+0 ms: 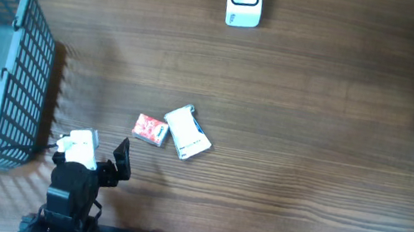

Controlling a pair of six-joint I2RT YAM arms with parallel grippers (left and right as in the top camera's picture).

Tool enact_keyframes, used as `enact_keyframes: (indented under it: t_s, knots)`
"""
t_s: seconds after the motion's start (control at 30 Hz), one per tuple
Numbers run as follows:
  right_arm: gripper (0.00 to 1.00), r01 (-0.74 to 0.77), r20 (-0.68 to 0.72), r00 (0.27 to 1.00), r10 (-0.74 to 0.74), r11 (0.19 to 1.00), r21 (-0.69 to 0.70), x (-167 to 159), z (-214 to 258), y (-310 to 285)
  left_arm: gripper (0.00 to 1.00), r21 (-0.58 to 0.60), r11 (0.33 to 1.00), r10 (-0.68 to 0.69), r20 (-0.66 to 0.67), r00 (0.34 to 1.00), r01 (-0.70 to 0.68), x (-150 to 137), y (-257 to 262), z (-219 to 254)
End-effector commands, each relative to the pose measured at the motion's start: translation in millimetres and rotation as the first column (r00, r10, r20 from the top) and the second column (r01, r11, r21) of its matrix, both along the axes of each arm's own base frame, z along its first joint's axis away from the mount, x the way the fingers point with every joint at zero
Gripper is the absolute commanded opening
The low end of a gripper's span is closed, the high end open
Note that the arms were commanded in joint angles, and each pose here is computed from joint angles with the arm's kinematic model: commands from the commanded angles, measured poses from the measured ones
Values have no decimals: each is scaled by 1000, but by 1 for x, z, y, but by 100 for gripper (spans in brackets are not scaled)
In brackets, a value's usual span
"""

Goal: Scan the item barcode
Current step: 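Carry the gloves pack right and drop it at the table edge, then reach the right gripper to the white box and grasp it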

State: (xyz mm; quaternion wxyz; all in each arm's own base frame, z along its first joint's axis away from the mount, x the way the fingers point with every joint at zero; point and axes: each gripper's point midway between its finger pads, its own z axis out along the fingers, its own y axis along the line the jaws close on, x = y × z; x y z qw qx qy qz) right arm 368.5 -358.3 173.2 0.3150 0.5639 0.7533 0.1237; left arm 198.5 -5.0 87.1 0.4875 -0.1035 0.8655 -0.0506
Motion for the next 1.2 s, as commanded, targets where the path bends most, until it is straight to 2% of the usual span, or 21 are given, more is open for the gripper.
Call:
enact_keyframes:
  t_s: [0.0,0.07,0.13,0.2,0.27,0.33,0.37,0.4,0.43,0.5,0.63,0.77,0.93,1.03,1.1,1.17]
  knots:
    - [99,-92,221,972,87,996,16,24,72,21,100,22,1000,4,1,1000,-4,0,3,-1]
    - [100,-177,319,934,163,984,18,34,117,56,100,22,1000,4,1,1000,-4,0,3,-1]
    - [100,-318,371,886,279,947,47,51,146,124,100,22,1000,4,1,1000,-4,0,3,-1]
    - [100,-447,314,866,390,884,136,59,136,199,100,22,1000,4,1,1000,-4,0,3,-1]
    - [99,-639,230,767,599,743,198,63,110,296,100,22,1000,4,1,1000,-4,0,3,-1]
    - [100,-837,112,544,832,529,137,60,73,395,100,22,1000,4,1,1000,-4,0,3,-1]
    - [100,-888,50,452,891,444,118,54,57,427,100,22,1000,4,1,1000,-4,0,3,-1]
    - [100,-966,-51,232,971,236,102,31,28,485,100,22,1000,4,1,1000,-4,0,3,-1]
    - [100,-991,-110,68,992,80,111,9,6,525,100,22,1000,4,1,1000,-4,0,3,-1]
    - [100,-992,-202,-71,977,-49,113,-14,-21,564,100,22,1000,4,1,1000,-4,0,3,-1]
    - [100,-964,-315,-266,911,-256,72,-47,-45,626,100,22,1000,4,1,1000,-4,0,3,-1]
    - [100,-937,-531,-318,785,-346,50,-58,-94,653,100,22,1000,4,1,1000,-4,0,3,-1]
    - [100,-900,-553,-412,724,-417,124,-84,-139,679,100,22,1000,4,1,1000,-4,0,3,-1]
    - [100,-895,-545,-410,731,-439,83,-85,-139,695,100,22,1000,4,1,1000,-4,0,3,-1]
    - [100,-916,-569,-351,744,-398,46,-76,-139,695,100,22,1000,4,1,1000,-4,0,3,-1]
    - [100,-918,-568,-339,750,-395,27,-72,-140,698,100,22,1000,4,1,1000,-4,0,3,-1]
